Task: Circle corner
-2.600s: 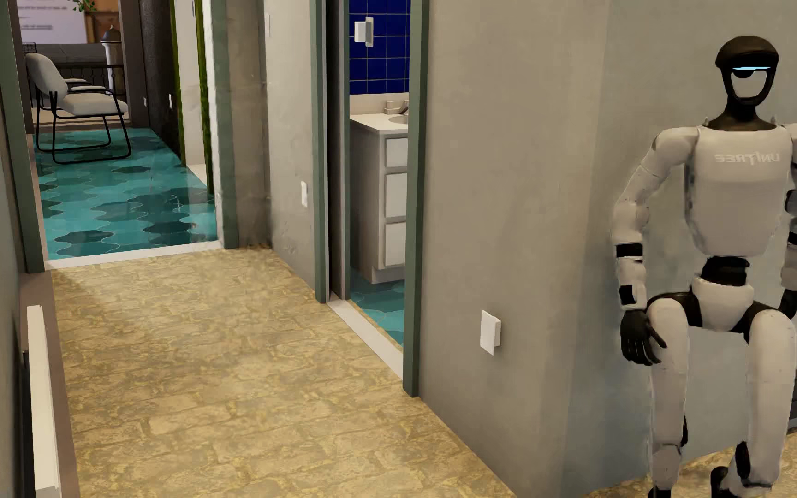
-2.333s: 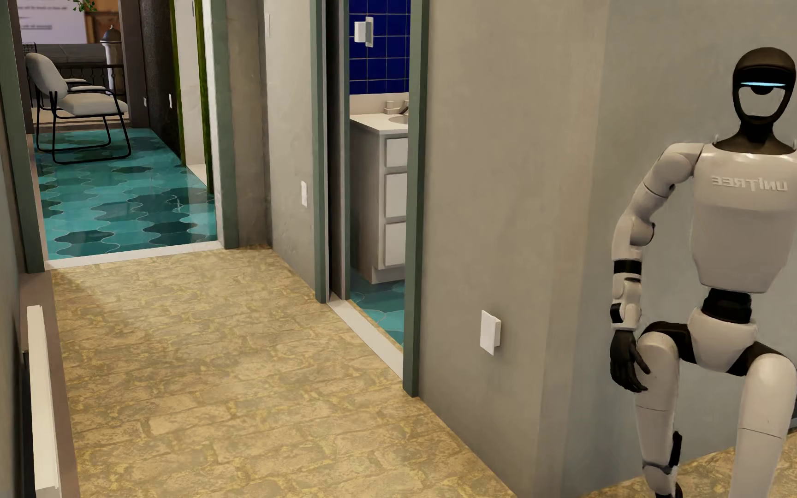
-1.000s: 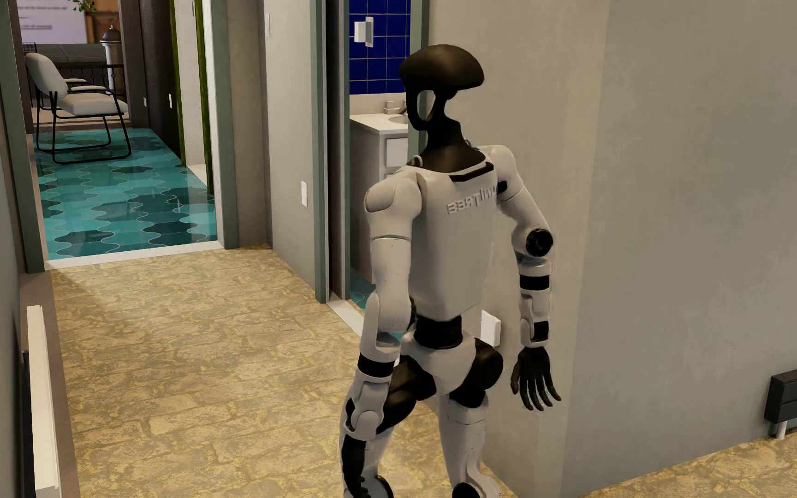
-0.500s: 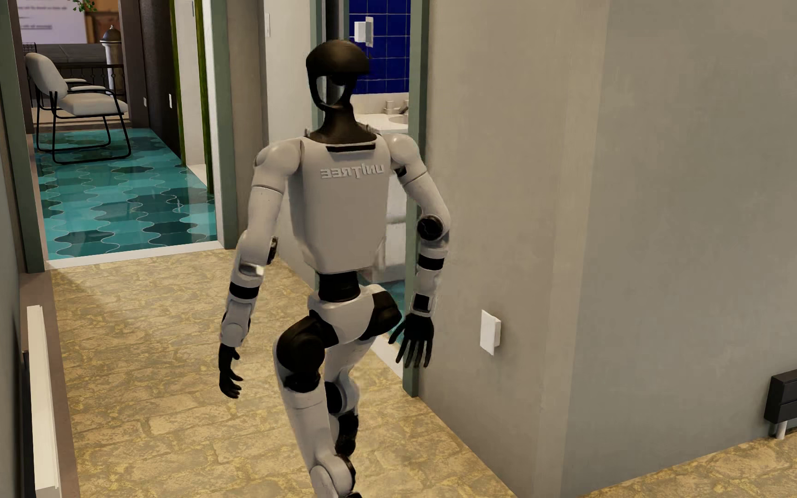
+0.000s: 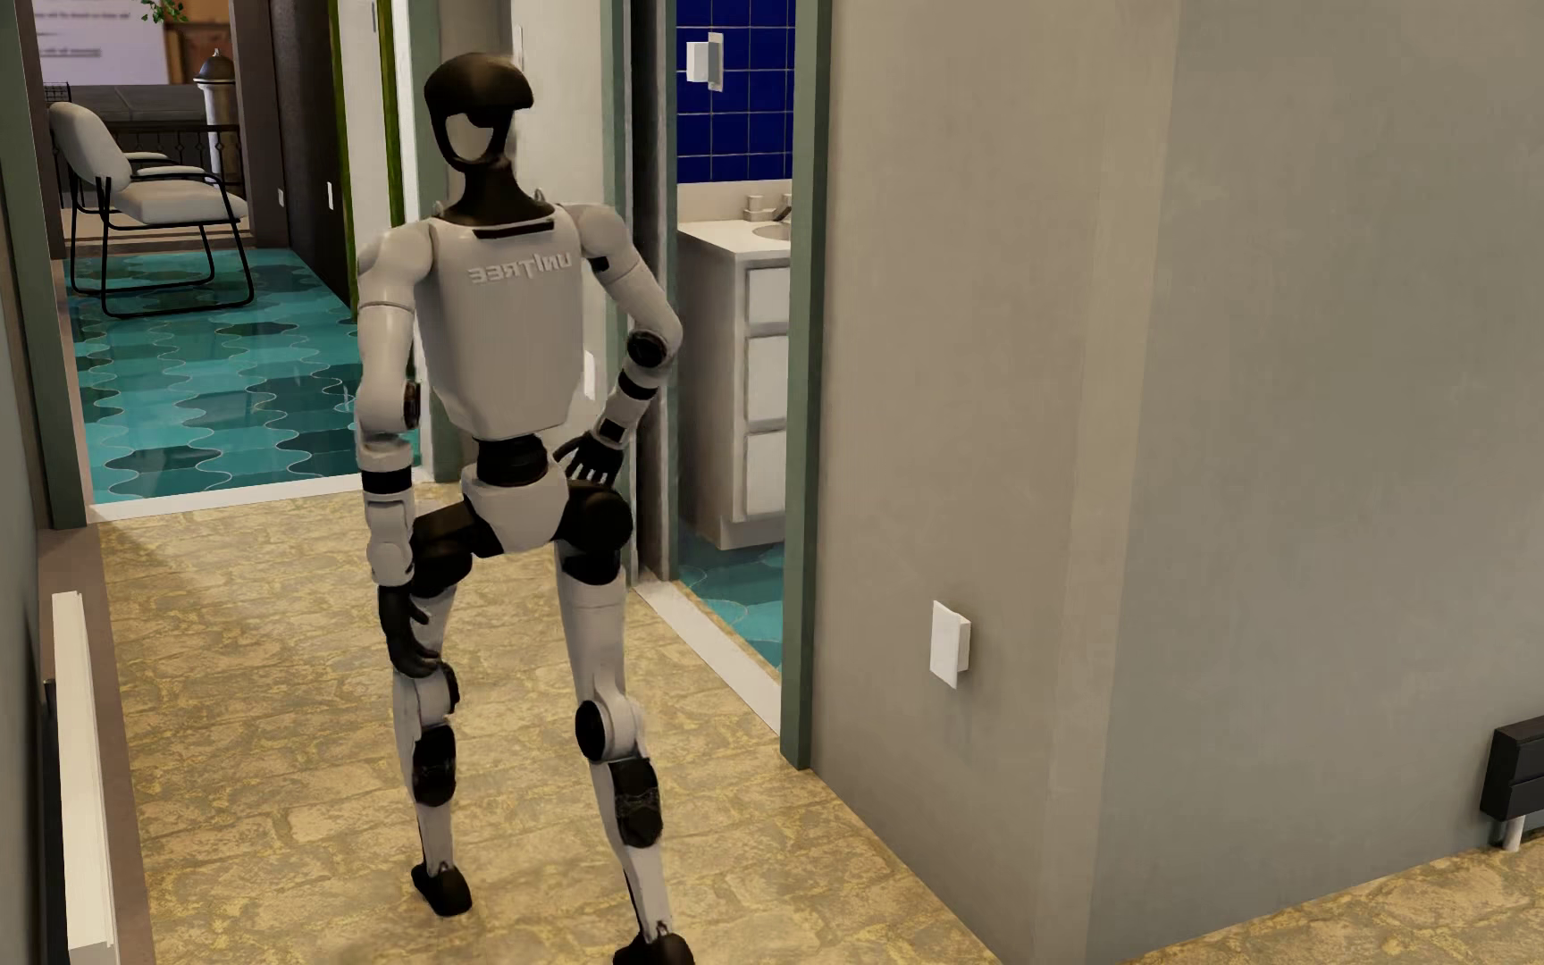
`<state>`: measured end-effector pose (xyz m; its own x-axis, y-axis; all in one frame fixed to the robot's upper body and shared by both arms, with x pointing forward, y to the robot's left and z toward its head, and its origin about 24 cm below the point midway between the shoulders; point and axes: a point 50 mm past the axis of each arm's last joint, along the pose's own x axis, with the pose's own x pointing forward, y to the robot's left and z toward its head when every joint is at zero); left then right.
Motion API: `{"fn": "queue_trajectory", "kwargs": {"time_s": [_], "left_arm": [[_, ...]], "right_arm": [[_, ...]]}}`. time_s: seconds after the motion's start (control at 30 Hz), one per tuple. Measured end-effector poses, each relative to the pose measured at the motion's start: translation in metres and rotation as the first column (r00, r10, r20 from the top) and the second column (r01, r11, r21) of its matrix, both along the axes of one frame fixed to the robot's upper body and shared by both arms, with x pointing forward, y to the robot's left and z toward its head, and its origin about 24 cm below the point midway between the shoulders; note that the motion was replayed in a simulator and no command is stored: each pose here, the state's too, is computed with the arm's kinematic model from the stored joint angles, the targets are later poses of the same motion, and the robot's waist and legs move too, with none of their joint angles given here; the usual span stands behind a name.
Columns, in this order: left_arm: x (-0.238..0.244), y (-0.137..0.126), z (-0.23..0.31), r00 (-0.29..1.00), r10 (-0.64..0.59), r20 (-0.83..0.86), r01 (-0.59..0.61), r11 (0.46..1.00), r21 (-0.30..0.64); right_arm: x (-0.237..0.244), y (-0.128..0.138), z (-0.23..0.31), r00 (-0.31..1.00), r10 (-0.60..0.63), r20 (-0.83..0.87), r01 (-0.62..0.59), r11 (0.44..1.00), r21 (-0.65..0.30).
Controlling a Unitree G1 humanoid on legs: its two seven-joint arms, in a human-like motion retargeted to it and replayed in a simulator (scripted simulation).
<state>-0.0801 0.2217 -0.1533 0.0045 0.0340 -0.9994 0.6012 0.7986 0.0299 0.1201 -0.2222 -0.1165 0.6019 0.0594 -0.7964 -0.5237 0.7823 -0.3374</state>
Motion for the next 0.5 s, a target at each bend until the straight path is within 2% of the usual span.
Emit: {"fn": "queue_trajectory", "kwargs": {"time_s": [0.03,0.1,0.17,0.2,0.4,0.5], "left_arm": [[0.009,0.006,0.0,1.0,0.011,0.024,-0.011,1.0,0.018],[0.024,0.025,0.0,0.998,0.03,0.057,-0.034,0.997,0.074],[0.049,0.038,0.001,0.988,0.08,0.135,-0.095,0.99,0.109],[0.064,0.041,0.002,0.978,0.09,0.186,-0.112,0.988,0.107],[0.137,0.059,0.024,0.86,0.186,0.476,-0.245,0.967,0.066],[0.124,0.049,0.02,0.884,0.168,0.437,-0.211,0.976,0.051]], "right_arm": [[-0.008,0.004,-0.003,1.0,0.001,-0.022,0.0,1.0,0.01],[-0.052,0.016,-0.024,0.983,0.03,-0.183,-0.028,0.999,0.015],[-0.094,0.03,-0.041,0.923,0.159,-0.35,-0.164,0.986,0.016],[-0.11,0.032,-0.043,0.893,0.206,-0.401,-0.216,0.976,0.021],[-0.199,0.035,-0.039,0.746,0.284,-0.602,-0.297,0.952,0.08],[-0.209,0.038,-0.037,0.732,0.287,-0.617,-0.294,0.951,0.094]]}}
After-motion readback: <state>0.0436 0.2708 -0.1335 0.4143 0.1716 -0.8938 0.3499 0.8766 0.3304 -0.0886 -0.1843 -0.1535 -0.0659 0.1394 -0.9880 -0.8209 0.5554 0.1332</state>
